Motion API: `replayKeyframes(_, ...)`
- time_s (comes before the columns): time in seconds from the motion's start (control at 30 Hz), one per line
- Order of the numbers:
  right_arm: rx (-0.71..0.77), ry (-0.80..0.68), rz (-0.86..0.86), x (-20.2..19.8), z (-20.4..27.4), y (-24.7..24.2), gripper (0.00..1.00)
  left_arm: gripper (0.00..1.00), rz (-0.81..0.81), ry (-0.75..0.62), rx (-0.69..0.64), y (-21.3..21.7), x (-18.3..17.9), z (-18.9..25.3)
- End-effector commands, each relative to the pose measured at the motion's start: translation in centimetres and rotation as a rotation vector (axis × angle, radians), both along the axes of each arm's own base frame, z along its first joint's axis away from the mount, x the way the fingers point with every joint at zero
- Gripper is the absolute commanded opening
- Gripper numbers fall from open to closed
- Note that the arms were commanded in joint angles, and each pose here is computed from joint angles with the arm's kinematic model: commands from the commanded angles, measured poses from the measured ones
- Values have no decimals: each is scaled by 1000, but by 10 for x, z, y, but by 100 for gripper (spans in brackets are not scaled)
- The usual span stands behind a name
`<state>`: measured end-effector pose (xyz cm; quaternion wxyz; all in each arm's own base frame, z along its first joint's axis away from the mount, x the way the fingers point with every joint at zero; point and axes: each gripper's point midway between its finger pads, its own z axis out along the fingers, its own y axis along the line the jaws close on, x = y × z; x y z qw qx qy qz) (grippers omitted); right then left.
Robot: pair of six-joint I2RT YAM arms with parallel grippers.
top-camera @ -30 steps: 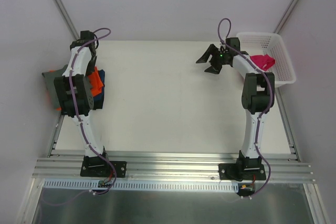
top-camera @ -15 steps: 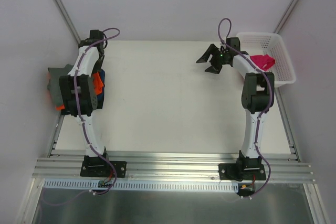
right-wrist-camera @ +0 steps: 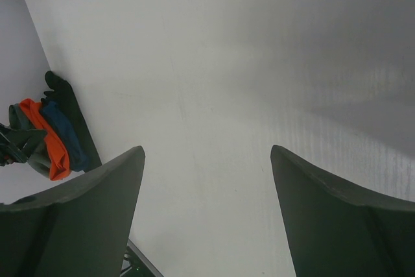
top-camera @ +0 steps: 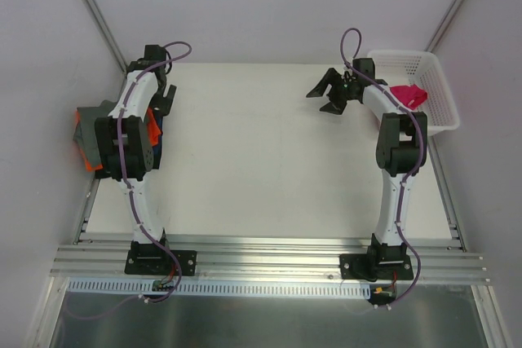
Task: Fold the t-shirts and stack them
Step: Put the neatly folded tshirt into the corner of the board with the left arm
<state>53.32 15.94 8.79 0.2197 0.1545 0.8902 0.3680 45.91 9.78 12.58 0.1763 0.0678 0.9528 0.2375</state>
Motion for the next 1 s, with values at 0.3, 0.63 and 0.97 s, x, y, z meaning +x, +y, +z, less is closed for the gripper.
replayKeyframes(0.3, -298, -23, 230, -23, 66, -59, 89, 99, -59, -429, -150, -52, 62, 125)
replayKeyframes(0.63, -801, -32, 12, -79, 145, -145, 100, 99, -315, -632, -504, -234, 63, 205)
replayKeyframes(0.97, -902, -94, -5, -117, 182, -157, 97, 99, -345, -632, -571, -266, 53, 210)
